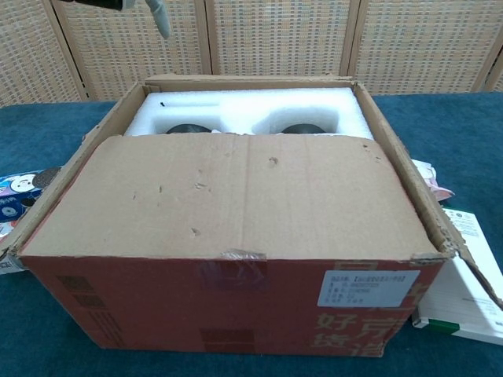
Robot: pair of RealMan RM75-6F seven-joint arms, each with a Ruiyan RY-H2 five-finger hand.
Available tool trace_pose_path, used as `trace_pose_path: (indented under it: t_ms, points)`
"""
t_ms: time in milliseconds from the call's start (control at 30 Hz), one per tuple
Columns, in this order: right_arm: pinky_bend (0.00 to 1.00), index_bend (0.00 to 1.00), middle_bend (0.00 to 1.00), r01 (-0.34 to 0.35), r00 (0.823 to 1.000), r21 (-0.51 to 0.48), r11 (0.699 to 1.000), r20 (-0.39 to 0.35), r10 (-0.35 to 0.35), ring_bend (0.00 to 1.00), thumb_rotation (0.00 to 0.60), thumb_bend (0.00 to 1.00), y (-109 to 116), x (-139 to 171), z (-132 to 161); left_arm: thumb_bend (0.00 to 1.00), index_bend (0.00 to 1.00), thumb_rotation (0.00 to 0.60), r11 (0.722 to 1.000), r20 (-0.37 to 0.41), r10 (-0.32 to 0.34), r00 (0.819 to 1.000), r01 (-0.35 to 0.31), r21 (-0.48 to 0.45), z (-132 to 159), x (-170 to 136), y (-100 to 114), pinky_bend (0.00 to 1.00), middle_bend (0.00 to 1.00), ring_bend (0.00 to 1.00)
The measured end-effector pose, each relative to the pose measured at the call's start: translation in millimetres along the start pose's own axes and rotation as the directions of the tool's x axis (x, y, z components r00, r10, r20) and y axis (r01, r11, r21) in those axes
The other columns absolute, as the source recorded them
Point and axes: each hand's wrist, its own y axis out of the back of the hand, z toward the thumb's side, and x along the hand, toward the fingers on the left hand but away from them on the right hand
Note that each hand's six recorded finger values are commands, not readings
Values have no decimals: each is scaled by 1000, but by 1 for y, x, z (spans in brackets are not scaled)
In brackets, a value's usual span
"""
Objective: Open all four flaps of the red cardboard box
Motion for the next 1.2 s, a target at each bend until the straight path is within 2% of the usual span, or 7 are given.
trace_pose_path:
  t_ms: [267, 567, 933, 1200]
  points:
    - [0, 89, 28, -2, 1000, -2, 1000, 6, 2, 0, 600, 646, 0, 1, -1, 812, 350, 136, 995, 36, -102, 994, 102, -14, 3, -25, -32, 0, 42, 0]
    - [0, 89, 28, 0, 1000, -1, 1000, 16, 0, 0, 600, 645, 0, 4, -4, 801, 350, 137, 985, 67, -165, 984, 168, -37, 7, -36, -61, 0, 42, 0]
    - [0, 89, 28, 4, 1000, -2, 1000, 29, -4, 0, 600, 646, 2, 5, -8, 792, 350, 136, 980, 82, -188, 979, 192, -50, 11, -35, -74, 0, 42, 0]
    - [0, 89, 28, 6, 999, -3, 1000, 37, -5, 0, 600, 646, 2, 6, -10, 781, 352, 138, 970, 89, -234, 968, 238, -43, 13, -37, -85, 0, 42, 0]
